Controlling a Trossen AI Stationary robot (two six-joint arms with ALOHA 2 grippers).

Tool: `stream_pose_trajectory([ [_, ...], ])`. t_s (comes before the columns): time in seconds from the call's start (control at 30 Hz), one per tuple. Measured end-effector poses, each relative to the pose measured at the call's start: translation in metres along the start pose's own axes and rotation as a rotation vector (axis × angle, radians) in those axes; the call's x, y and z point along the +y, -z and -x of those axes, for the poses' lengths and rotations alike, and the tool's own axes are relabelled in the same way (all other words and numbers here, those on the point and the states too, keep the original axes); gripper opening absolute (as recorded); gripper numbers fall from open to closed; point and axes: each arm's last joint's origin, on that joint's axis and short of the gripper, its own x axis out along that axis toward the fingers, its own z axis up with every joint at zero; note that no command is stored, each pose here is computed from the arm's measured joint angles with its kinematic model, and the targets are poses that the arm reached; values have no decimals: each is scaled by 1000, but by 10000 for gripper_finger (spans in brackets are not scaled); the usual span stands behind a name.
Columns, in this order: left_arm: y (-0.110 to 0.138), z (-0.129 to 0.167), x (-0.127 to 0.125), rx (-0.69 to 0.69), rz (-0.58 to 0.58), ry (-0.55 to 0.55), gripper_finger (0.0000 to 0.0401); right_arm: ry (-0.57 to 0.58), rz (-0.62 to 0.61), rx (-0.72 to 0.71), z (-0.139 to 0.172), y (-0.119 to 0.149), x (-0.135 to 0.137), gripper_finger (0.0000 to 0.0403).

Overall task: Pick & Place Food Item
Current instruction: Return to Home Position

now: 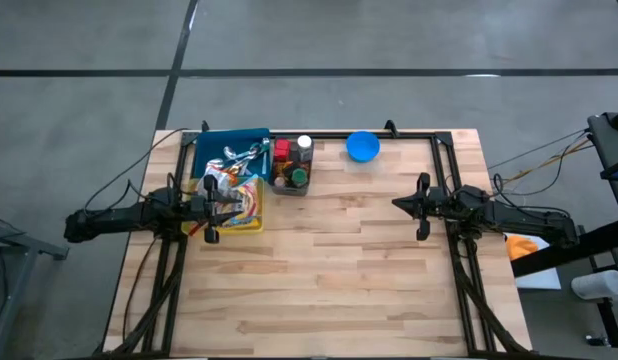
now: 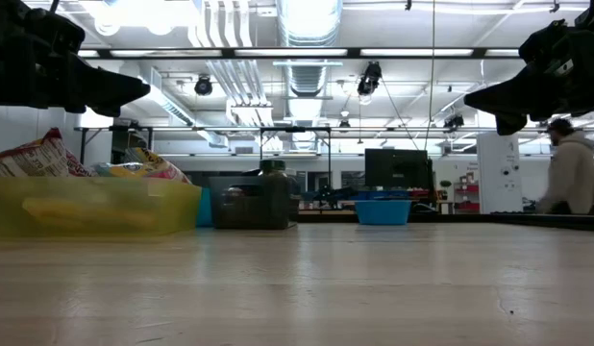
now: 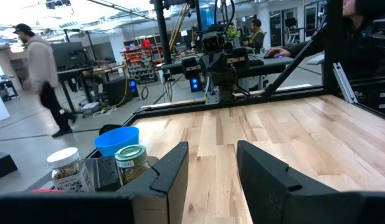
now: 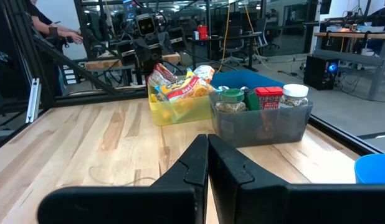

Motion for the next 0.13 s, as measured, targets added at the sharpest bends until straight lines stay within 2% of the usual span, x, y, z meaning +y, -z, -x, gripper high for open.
stream_pose_trajectory([
  [0.13,0,0,0,1,0,0,137,0,0,0,0,0,0,8],
])
